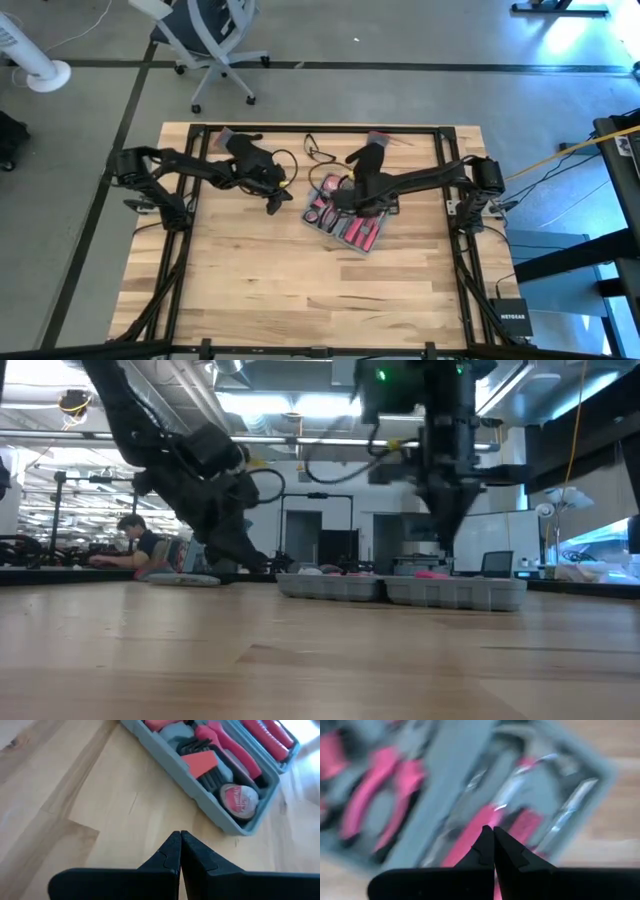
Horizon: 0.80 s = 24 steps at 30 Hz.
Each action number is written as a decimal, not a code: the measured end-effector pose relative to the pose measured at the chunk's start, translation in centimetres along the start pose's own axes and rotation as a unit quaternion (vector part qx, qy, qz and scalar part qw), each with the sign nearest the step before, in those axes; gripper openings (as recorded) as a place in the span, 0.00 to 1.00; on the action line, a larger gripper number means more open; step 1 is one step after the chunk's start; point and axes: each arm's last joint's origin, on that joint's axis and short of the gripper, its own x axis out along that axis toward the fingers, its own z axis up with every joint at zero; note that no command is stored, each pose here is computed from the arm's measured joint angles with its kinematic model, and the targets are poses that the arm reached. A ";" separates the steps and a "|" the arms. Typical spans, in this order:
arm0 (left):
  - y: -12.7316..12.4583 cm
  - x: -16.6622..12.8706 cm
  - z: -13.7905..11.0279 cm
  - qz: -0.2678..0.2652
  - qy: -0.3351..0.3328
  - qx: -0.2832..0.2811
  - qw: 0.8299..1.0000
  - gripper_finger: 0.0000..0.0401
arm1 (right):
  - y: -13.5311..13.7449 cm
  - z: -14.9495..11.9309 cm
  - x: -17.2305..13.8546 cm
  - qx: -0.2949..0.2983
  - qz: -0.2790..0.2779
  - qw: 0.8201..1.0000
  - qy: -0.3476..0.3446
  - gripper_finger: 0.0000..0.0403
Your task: Prefit tool cases
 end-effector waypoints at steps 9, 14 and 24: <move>-0.1 0.6 0.6 -0.004 0.001 0.009 1.000 0.00 | -3.9 5.8 2.8 -0.013 -0.106 0.994 -0.024 0.00; -0.8 0.8 0.3 -0.012 0.012 0.029 0.999 0.00 | -4.8 10.0 3.5 -0.050 -0.102 0.993 -0.040 0.00; -2.0 3.4 -1.8 0.020 0.063 0.039 0.997 0.00 | -3.3 11.1 4.8 -0.077 -0.019 0.997 -0.024 0.00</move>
